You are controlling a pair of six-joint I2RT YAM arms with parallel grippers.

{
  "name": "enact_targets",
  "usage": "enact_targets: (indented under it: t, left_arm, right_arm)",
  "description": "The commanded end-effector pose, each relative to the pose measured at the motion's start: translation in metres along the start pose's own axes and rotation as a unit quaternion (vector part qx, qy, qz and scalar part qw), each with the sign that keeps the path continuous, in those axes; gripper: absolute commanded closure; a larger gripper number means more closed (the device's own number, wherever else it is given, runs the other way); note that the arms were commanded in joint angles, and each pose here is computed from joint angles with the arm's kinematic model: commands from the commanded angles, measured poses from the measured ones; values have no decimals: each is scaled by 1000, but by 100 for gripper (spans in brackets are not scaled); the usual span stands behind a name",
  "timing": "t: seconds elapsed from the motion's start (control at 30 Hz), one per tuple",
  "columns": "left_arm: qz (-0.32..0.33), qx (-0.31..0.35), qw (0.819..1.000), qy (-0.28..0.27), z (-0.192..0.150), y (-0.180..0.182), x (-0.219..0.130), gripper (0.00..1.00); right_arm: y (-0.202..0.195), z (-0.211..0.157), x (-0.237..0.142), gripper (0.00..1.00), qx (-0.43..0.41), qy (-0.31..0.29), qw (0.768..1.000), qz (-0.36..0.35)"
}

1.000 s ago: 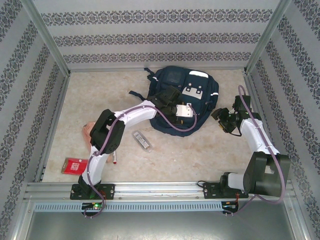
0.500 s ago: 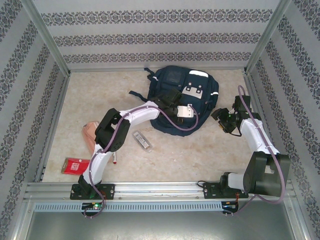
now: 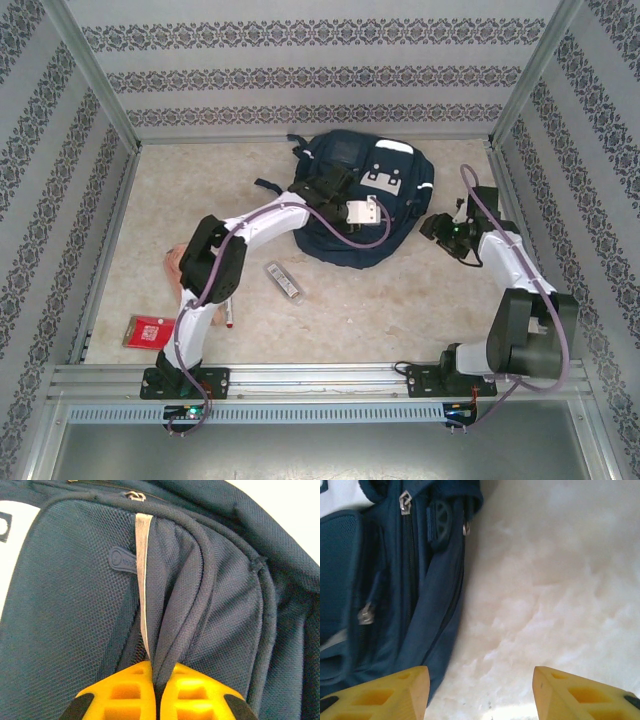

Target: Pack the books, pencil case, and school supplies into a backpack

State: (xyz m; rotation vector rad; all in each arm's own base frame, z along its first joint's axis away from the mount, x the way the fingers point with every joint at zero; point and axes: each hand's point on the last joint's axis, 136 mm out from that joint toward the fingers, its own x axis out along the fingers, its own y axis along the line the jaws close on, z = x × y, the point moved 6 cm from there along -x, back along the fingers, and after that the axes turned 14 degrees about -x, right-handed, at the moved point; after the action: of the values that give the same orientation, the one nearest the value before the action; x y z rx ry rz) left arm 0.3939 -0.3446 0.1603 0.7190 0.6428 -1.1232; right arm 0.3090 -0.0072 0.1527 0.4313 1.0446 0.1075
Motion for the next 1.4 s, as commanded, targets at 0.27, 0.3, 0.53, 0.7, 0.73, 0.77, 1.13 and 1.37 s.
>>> enact_targets:
  t: [0.27,0.3,0.53,0.7,0.73,0.77,1.13,1.37]
  left_arm:
    - [-21,-39,996,-84,11,2,-73,100]
    - [-25,-50,994,-89,11,2,-74,100]
    - [-40,-113,981,-151,9,5,-84,100]
    - [-45,-134,975,-171,7,8,-88,100]
    - [-46,-135,975,-171,7,7,-89,100]
    - [-46,-135,975,-172,6,7,-89,100]
    - [-63,-134,975,-166,1,2,-83,100]
    - [-64,-130,975,-167,1,2,-84,100]
  right_arm:
    - [23,64,26,48,5,20,991,131]
    - [26,70,31,49,66,28,985,155]
    - [44,70,47,62,292,61,944,142]
    - [40,70,57,73,337,55,935,99]
    - [39,69,61,72,348,61,930,96]
    - [40,68,65,69,360,68,926,93]
    - [36,66,100,63,401,100,909,44]
    - [40,77,110,73,407,107,905,64]
